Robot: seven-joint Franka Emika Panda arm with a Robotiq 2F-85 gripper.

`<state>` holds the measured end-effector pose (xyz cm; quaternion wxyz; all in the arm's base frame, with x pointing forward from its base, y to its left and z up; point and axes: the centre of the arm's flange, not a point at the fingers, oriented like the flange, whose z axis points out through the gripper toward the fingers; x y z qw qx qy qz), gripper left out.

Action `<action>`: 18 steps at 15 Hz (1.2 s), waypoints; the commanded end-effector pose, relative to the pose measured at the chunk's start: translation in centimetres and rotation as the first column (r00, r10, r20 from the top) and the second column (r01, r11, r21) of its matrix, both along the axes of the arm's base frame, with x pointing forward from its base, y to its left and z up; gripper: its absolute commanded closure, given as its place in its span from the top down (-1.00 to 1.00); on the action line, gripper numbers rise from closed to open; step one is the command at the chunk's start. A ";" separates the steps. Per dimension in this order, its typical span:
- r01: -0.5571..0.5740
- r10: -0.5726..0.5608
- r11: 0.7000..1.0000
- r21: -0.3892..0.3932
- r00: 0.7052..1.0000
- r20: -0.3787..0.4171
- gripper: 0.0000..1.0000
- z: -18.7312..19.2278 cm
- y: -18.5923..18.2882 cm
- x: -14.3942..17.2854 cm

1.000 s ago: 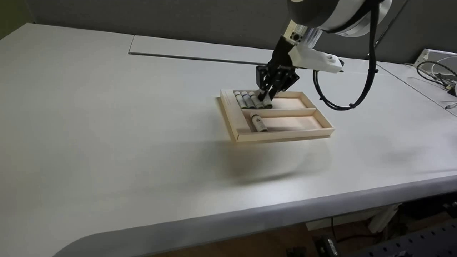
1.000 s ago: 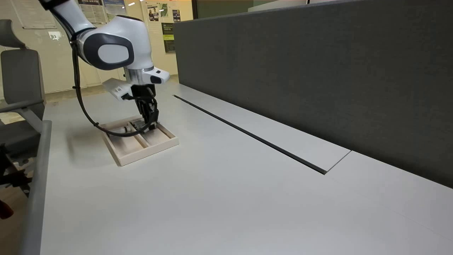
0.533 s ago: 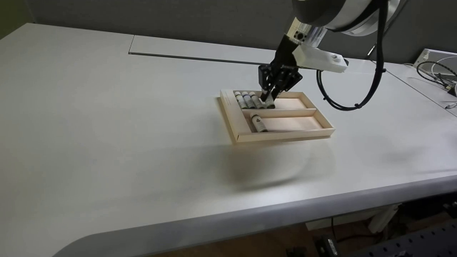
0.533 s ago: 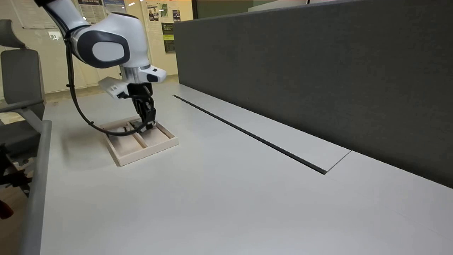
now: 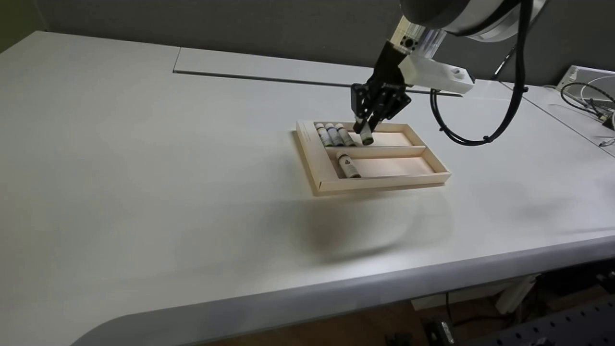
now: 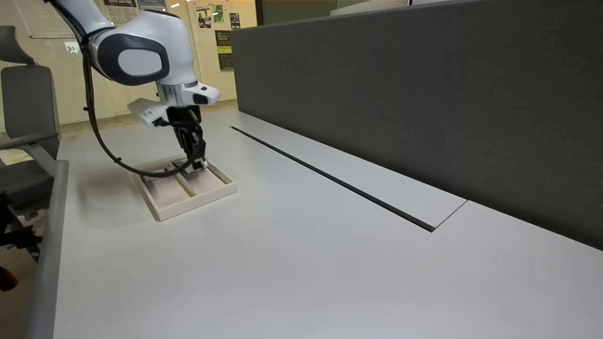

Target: Pick up the bottle from the table and place it on the top part of the tray

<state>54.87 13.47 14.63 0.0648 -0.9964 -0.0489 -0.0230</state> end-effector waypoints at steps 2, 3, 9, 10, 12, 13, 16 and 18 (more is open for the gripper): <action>0.028 -0.028 1.000 -0.007 1.000 -0.015 -0.86 0.3 -0.1 -0.5; 0.028 -0.028 1.000 -0.007 0.999 -0.016 -0.86 0.2 -0.2 -0.5; 0.026 -0.026 1.000 -0.006 0.999 -0.029 -0.86 -0.8 -0.3 -0.5; 0.026 -0.026 1.000 -0.007 0.999 -0.030 0.05 -0.8 -0.2 -0.5; 0.020 -0.020 1.000 -0.009 0.999 -0.026 0.18 -0.6 -0.2 -0.6; 0.016 -0.016 1.000 -0.006 1.000 -0.021 0.31 -0.3 -0.3 -0.7; 0.008 -0.008 1.000 -0.004 1.000 0.000 0.72 1.0 -0.3 -1.1; 0.003 -0.003 1.000 -0.012 1.000 0.025 -0.01 1.7 -0.7 -1.3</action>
